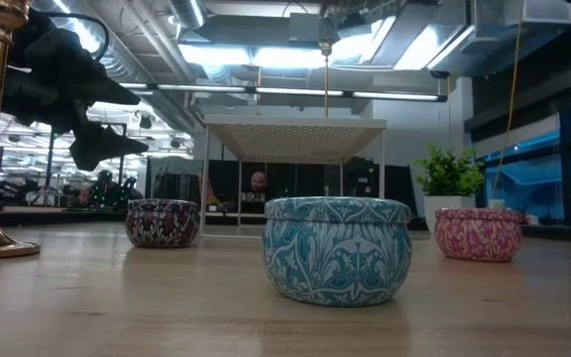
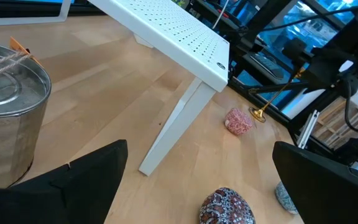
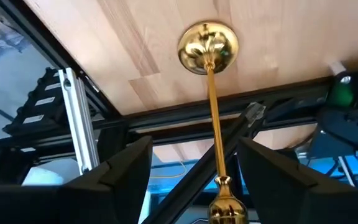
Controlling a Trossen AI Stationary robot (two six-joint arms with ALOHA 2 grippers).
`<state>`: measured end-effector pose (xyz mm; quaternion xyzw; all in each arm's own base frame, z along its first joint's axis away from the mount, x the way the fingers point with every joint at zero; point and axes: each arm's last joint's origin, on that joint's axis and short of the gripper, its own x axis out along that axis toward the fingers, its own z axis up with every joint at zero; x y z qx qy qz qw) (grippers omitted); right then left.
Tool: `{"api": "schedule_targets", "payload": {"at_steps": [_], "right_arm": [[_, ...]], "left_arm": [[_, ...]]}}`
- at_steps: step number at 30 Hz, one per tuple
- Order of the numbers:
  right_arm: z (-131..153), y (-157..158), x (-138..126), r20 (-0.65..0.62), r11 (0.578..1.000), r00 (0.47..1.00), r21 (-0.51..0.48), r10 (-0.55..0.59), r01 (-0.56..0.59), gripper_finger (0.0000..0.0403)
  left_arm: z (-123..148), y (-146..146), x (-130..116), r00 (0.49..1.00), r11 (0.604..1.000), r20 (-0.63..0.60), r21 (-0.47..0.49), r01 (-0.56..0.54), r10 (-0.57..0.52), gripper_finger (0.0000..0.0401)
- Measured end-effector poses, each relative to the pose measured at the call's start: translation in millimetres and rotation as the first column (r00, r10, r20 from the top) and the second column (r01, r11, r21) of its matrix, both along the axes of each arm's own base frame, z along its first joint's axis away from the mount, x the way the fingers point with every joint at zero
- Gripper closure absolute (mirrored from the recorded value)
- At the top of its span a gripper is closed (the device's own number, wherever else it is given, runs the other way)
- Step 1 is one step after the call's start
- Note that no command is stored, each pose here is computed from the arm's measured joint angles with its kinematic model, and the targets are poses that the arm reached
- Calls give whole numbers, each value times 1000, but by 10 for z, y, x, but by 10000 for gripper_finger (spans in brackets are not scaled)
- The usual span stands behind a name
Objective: Pick & Place candle stick holders
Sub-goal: Put the right gold candle holder on the shelf
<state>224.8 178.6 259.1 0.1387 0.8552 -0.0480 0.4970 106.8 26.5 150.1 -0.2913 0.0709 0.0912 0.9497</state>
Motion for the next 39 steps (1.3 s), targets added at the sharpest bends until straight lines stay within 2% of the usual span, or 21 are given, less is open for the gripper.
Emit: {"api": "schedule_targets", "payload": {"at_steps": [2, 6, 10, 14, 16, 19, 27, 34, 39], "right_arm": [[104, -36, -40, 41, 1000, 999, 15, 9, -10, 164], [468, -143, -151, 232, 999, 972, -32, -21, 29, 178], [868, -258, -402, 385, 975, 903, -29, -192, 220, 198], [1042, -270, -677, 400, 921, 843, 9, -361, 390, 209], [1065, -214, -784, 340, 907, 849, 27, -404, 421, 210], [1064, -87, -929, 263, 907, 872, 29, -412, 420, 210], [974, 226, -1211, 234, 886, 872, -76, -430, 458, 211], [770, 526, -1277, 336, 868, 852, -157, -402, 471, 210], [629, 678, -1291, 379, 801, 805, -219, -456, 557, 209]], "left_arm": [[-1, 0, 0, 1000, 1000, 0, 0, 0, 0, 1], [0, 0, 0, 1000, 1000, 0, 0, 0, 0, 1], [0, 0, 0, 1000, 1000, 0, 0, 0, 0, 1], [1, 0, 0, 1000, 1000, 0, 0, 0, 0, 1], [0, 0, 0, 1000, 1000, 0, 0, 0, 0, 1], [0, 0, 0, 1000, 1000, 0, 0, 0, 0, 1], [0, 0, 0, 1000, 1000, 0, 0, 0, 0, 1], [1, 0, 0, 1000, 1000, 0, 0, 0, 0, 1], [0, 0, 0, 1000, 1000, 0, 0, 0, 0, 1]]}}
